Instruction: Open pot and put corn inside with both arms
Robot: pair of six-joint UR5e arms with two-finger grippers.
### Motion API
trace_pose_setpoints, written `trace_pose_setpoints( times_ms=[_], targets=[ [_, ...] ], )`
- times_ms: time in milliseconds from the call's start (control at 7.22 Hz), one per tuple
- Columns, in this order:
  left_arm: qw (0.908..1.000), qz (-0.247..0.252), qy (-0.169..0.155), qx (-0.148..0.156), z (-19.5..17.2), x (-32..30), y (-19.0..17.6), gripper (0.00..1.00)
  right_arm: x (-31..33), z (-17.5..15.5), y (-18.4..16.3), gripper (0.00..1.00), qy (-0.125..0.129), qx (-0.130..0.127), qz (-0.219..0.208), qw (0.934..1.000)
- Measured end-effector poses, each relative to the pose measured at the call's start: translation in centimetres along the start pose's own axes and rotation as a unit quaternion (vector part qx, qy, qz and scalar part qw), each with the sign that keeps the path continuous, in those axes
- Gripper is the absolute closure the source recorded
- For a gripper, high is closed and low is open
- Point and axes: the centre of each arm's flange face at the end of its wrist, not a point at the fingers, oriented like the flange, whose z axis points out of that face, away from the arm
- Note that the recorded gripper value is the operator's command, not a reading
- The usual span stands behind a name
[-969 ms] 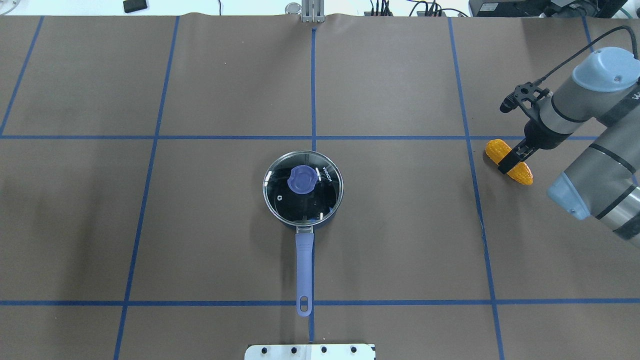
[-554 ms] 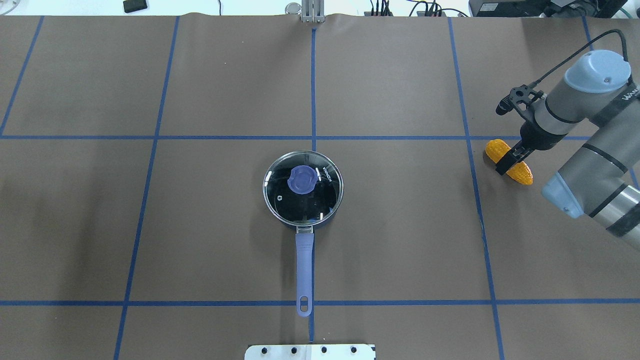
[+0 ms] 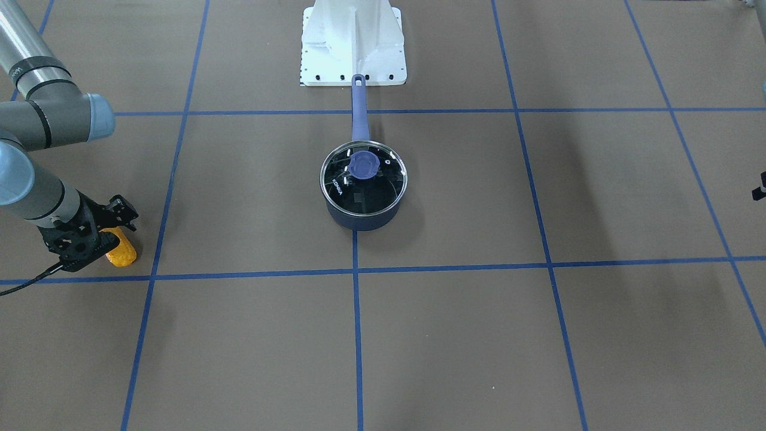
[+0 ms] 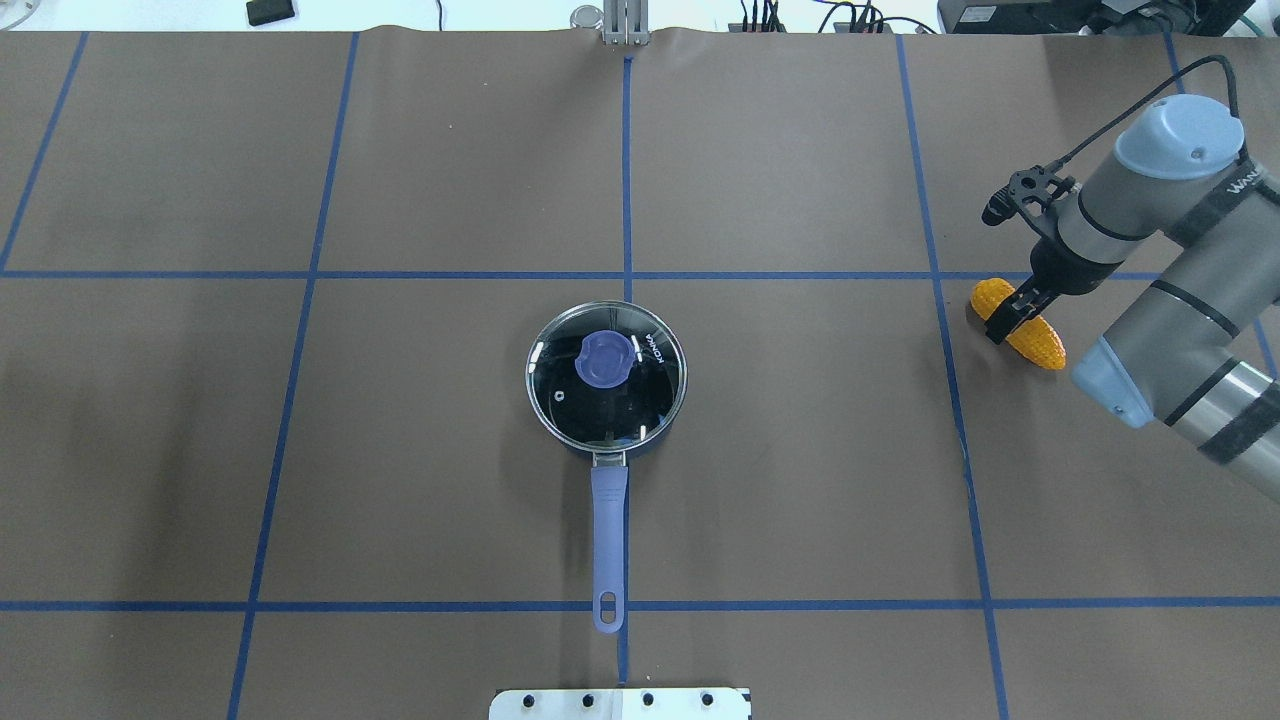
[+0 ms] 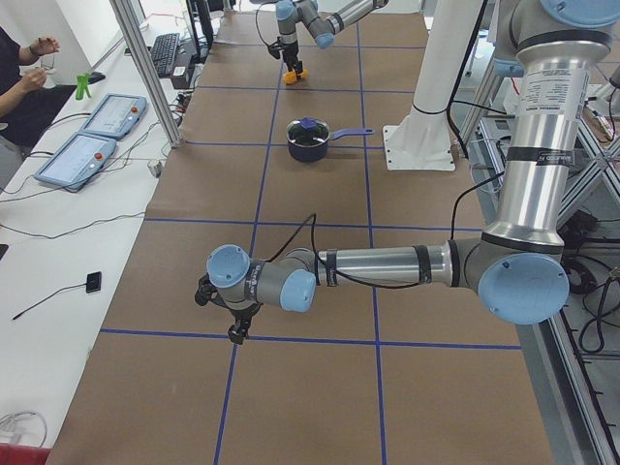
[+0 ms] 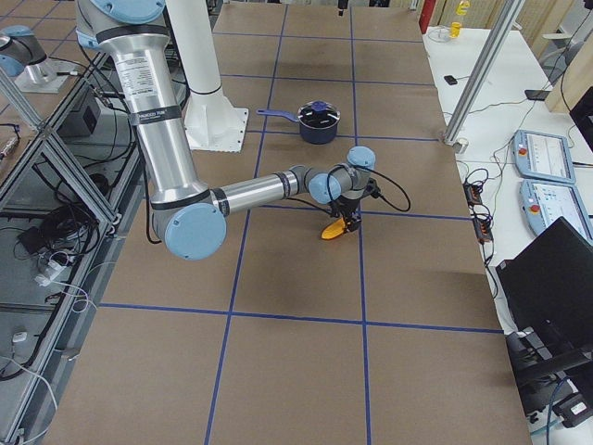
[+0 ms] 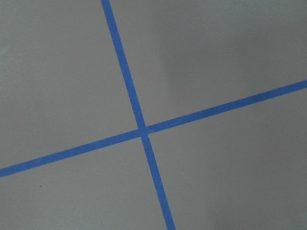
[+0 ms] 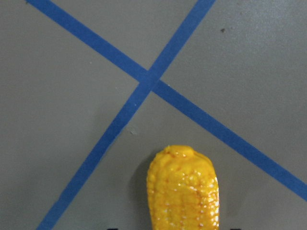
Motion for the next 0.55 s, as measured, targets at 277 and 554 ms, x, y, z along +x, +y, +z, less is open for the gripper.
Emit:
trace_pose_setpoints(
  times_ms=[277,554],
  targets=[
    [1.0,0.001,0.0,0.0,0.0,0.0,0.0,0.01,0.15,0.14,0.03,0.42,0.001,-0.002,-0.006,1.0],
    [1.0,0.001,0.0,0.0,0.0,0.01,0.0,0.01,0.24,0.09,0.07,0.45,0.0,-0.003,-0.012,0.9999]
  ],
)
